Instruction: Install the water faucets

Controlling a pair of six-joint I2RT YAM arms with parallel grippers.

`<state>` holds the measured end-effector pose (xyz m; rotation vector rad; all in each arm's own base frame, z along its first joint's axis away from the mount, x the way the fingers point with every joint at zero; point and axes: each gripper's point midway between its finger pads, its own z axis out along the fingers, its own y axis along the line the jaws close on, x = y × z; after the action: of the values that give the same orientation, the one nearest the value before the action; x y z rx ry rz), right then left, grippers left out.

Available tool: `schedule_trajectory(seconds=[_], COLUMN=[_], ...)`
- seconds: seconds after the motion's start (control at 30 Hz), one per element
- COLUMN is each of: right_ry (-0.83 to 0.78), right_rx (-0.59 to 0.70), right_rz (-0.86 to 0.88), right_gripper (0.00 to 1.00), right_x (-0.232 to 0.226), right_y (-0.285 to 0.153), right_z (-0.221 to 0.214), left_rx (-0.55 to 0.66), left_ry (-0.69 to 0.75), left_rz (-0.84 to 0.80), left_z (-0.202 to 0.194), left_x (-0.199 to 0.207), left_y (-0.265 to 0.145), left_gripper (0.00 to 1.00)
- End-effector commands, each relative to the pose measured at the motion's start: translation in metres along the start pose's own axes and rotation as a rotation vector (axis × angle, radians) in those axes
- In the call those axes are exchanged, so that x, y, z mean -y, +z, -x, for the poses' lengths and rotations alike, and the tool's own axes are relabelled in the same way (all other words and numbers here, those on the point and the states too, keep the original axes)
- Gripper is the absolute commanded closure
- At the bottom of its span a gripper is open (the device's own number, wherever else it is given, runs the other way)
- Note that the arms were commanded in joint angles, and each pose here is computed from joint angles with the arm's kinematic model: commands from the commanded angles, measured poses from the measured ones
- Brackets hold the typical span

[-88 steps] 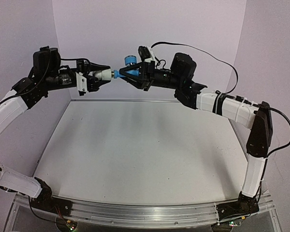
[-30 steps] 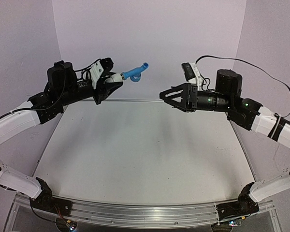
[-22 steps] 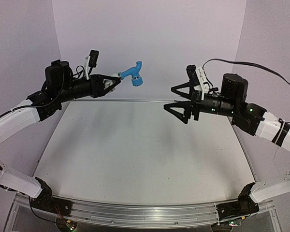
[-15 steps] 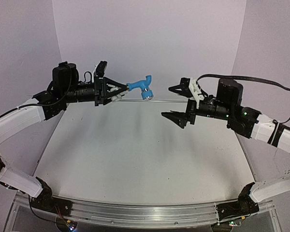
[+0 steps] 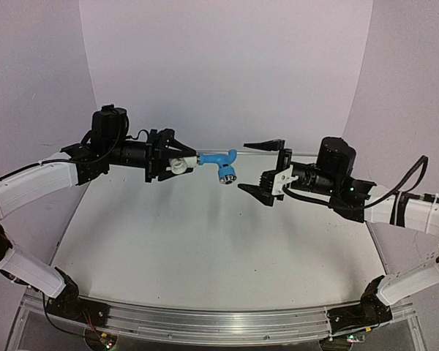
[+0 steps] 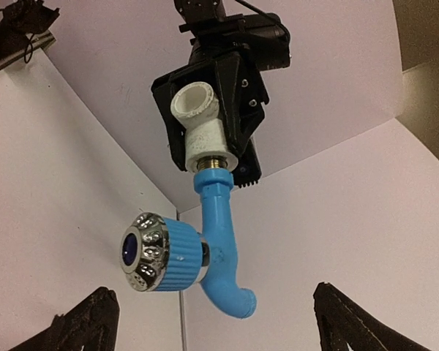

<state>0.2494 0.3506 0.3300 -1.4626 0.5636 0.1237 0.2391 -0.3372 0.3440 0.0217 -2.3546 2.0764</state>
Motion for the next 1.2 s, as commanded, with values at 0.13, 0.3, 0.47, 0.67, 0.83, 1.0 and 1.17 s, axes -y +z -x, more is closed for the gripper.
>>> schedule_trajectory(seconds=[0.13,0.3,0.47,0.67,0.83,1.0,1.17], right_ry=[-0.269,-0.339,-0.37,-0.371,-0.359,-0.322,-0.178], right_rx=[0.065,0.101,0.132,0.175,0.209,0.205,0.243], right_rz=[-0.038,-0.071,-0.086,-0.152,-0.186,-0.202,-0.16], right_gripper=[0.11,0.11,0.16,0.33,0.5,0.67,0.81], right_x=[0.001,-0.003,-0.003,0.001,0.004,0.009,0.014], right_y=[0.016,0.029,0.043,0.052,0.058,0.063,0.06], right_z=[0.002,0.004,0.005,0.011,0.015,0.015,0.025], left_rx=[-0.054,-0.051,-0.052,-0.054,-0.058,-0.068,-0.075], left_ry=[-0.013,-0.012,-0.007,-0.002,0.003,0.02,0.061], left_rz=[-0.048,-0.051,-0.056,-0.059,-0.06,-0.061,-0.053], left_z=[-0.01,-0.011,-0.012,-0.014,-0.017,-0.02,-0.021], left_x=[0.016,0.019,0.023,0.023,0.023,0.022,0.015], left_y=[-0.005,-0.006,-0.006,-0.008,-0.009,-0.01,-0.009], left_gripper=[1.0,1.0,1.0,1.0,1.0,1.0,1.0])
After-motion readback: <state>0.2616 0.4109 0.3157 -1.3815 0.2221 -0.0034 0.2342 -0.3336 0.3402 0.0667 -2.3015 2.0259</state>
